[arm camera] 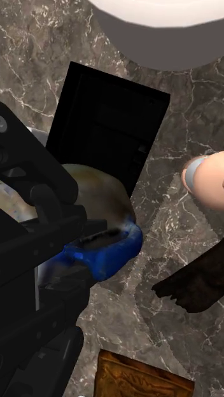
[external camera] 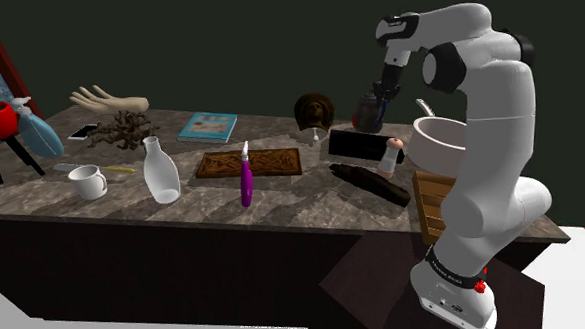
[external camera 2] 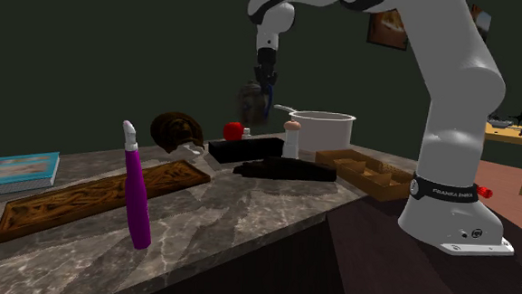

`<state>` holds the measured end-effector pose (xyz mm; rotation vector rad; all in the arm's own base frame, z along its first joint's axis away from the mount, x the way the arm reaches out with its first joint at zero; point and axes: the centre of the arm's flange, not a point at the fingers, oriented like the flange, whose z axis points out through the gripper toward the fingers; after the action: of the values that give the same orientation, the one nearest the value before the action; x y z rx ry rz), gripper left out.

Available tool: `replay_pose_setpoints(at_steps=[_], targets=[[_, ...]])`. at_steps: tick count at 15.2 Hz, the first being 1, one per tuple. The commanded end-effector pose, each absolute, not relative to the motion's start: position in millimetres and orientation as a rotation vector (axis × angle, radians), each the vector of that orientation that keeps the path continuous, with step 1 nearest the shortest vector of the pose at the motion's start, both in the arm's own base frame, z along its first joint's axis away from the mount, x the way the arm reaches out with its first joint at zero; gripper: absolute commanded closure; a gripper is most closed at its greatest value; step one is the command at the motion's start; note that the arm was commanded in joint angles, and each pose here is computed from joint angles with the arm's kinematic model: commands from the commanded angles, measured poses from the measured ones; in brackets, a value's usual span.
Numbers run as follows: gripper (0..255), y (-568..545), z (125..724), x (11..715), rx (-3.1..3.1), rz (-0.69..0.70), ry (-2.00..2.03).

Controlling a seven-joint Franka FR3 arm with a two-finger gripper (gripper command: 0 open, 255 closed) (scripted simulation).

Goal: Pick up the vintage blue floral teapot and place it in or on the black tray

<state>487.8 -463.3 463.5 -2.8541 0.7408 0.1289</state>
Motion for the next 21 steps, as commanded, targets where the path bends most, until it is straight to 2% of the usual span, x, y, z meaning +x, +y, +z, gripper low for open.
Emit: replay_pose_setpoints(at_steps=[1,21], targets=[[255,-490,469,488,-2.856,0.124,0.737],[255,-508,371,490,-2.856,0.124,0.737]])
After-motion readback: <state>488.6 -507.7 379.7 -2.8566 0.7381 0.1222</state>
